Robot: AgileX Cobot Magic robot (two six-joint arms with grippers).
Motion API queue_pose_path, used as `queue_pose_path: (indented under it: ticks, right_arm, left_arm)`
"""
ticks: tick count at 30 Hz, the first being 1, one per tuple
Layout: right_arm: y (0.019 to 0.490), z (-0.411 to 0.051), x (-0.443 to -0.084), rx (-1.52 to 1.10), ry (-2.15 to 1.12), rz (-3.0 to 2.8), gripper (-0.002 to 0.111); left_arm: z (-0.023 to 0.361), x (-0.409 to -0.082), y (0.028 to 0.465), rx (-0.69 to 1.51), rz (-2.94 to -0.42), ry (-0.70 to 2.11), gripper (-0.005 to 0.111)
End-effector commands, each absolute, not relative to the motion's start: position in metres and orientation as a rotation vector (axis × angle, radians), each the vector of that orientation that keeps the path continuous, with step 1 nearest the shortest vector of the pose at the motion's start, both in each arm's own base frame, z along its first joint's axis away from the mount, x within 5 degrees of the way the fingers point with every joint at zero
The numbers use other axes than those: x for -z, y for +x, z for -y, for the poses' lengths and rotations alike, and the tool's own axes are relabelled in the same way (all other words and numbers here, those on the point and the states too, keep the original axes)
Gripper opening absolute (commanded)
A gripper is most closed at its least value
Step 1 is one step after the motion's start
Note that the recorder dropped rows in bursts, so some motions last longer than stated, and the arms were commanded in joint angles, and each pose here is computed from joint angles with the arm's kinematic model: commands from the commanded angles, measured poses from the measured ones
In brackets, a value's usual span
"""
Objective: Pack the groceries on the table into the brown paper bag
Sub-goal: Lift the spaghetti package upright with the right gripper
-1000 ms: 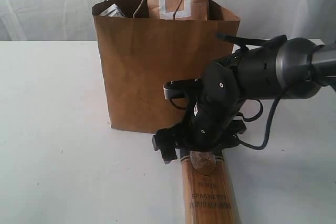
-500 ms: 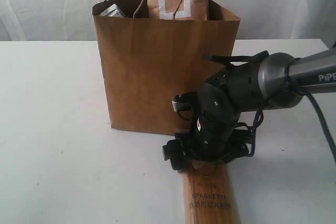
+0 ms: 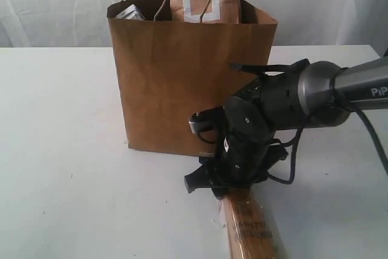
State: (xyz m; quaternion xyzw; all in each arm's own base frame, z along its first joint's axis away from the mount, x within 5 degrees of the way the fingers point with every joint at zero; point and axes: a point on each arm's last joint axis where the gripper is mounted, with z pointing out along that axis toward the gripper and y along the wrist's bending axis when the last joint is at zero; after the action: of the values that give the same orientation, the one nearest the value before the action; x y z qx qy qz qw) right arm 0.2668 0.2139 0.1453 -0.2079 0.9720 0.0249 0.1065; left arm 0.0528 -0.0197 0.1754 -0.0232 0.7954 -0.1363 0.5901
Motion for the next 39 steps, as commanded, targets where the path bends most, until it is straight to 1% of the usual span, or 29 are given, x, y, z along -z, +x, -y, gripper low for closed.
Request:
queue_pose_path:
  ticks: [1, 2, 3, 6, 9, 14, 19, 26, 29, 33, 36, 39]
  right_arm:
    - [0.255, -0.210, -0.196, -0.206, -0.687, -2.747, 0.000]
    - [0.253, -0.210, -0.207, -0.241, -0.675, -2.717, 0.000]
    - [0.246, -0.205, -0.236, -0.296, -0.685, -2.625, 0.000]
    - [0.231, -0.193, -0.279, -0.349, -0.674, -2.492, 0.000]
    - [0.214, -0.178, -0.313, -0.388, -0.666, -2.391, 0.000]
    - [0.170, -0.143, -0.374, -0.487, -0.607, -2.175, 0.000]
    - [0.122, -0.103, -0.421, -0.568, -0.549, -1.924, 0.000]
    - [0.078, -0.064, -0.474, -0.651, -0.419, -1.428, 0.000]
    - [0.074, -0.060, -0.495, -0.642, -0.381, -1.192, 0.000]
    - [0.084, -0.071, -0.513, -0.648, -0.346, -0.937, 0.000]
    - [0.110, -0.092, -0.514, -0.458, -0.396, -0.790, 0.000]
    - [0.148, -0.106, -0.509, -0.314, -0.274, -0.739, 0.000]
  left_arm:
    - [0.021, -0.175, 0.053, 0.340, -1.848, -0.064, 0.000]
    - [0.021, -0.175, 0.053, 0.340, -1.848, -0.064, 0.000]
    - [0.021, -0.175, 0.053, 0.340, -1.848, -0.064, 0.000]
    - [0.021, -0.175, 0.053, 0.340, -1.848, -0.064, 0.000]
    - [0.021, -0.175, 0.053, 0.340, -1.848, -0.064, 0.000]
    - [0.021, -0.175, 0.053, 0.340, -1.848, -0.064, 0.000]
    - [0.021, -0.175, 0.053, 0.340, -1.848, -0.064, 0.000]
    - [0.021, -0.175, 0.053, 0.340, -1.848, -0.064, 0.000]
    - [0.021, -0.175, 0.053, 0.340, -1.848, -0.064, 0.000]
    - [0.021, -0.175, 0.053, 0.340, -1.848, -0.064, 0.000]
    - [0.021, -0.175, 0.053, 0.340, -1.848, -0.064, 0.000]
    - [0.021, -0.175, 0.053, 0.340, -1.848, -0.064, 0.000]
